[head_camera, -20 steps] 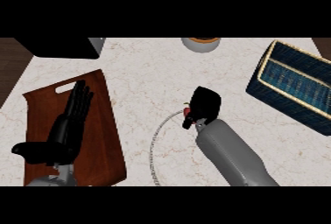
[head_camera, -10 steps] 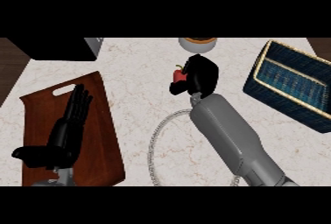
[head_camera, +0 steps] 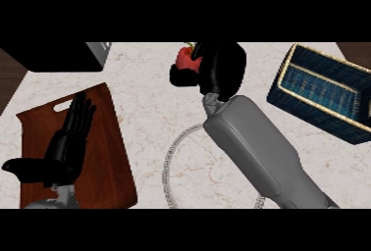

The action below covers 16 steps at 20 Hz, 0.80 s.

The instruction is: Pick the bell pepper from the placemat and place it in the basket

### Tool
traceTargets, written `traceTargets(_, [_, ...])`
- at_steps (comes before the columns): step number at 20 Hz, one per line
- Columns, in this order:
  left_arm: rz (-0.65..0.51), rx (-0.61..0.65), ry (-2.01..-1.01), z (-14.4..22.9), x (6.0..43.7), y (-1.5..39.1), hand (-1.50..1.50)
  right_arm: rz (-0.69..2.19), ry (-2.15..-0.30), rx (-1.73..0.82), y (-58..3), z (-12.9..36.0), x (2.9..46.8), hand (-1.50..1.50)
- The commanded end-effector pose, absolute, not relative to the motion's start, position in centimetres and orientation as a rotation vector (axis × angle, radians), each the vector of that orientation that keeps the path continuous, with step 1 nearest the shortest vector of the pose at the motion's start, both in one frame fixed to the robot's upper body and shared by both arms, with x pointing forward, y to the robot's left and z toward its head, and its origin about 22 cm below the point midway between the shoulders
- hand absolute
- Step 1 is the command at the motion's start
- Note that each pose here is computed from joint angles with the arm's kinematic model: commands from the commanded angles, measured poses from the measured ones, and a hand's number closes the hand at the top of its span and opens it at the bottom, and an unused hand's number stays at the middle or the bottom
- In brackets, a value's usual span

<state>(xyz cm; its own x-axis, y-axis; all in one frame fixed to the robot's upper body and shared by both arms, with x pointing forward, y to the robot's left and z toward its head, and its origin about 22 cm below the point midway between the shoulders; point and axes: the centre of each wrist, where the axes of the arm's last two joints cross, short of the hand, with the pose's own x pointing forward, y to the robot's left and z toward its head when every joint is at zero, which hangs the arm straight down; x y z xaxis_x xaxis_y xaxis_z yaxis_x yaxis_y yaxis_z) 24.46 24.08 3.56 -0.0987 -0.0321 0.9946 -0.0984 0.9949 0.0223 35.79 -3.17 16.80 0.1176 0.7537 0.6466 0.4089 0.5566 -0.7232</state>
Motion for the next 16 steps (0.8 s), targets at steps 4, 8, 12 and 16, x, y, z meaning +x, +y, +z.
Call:
traceTargets(4, [0.059, 0.099, -1.652, 2.8, 24.1, 23.3, 0.00, 0.200, -1.355, -1.133, -5.8, 20.7, 34.6, 1.50])
traceTargets(8, [0.061, 0.079, -1.681, 4.5, 23.8, 23.1, 0.00, 0.225, -1.261, -1.241, -8.3, 20.6, 34.6, 1.50])
traceTargets(12, [0.089, 0.109, -1.671, 2.6, 23.8, 24.8, 0.00, 0.259, -1.195, -1.332, -11.7, 20.9, 35.1, 1.50])
traceTargets(16, [0.057, 0.074, -1.651, 3.0, 23.6, 23.3, 0.00, 0.227, -1.184, -1.338, -14.9, 20.2, 34.1, 1.50])
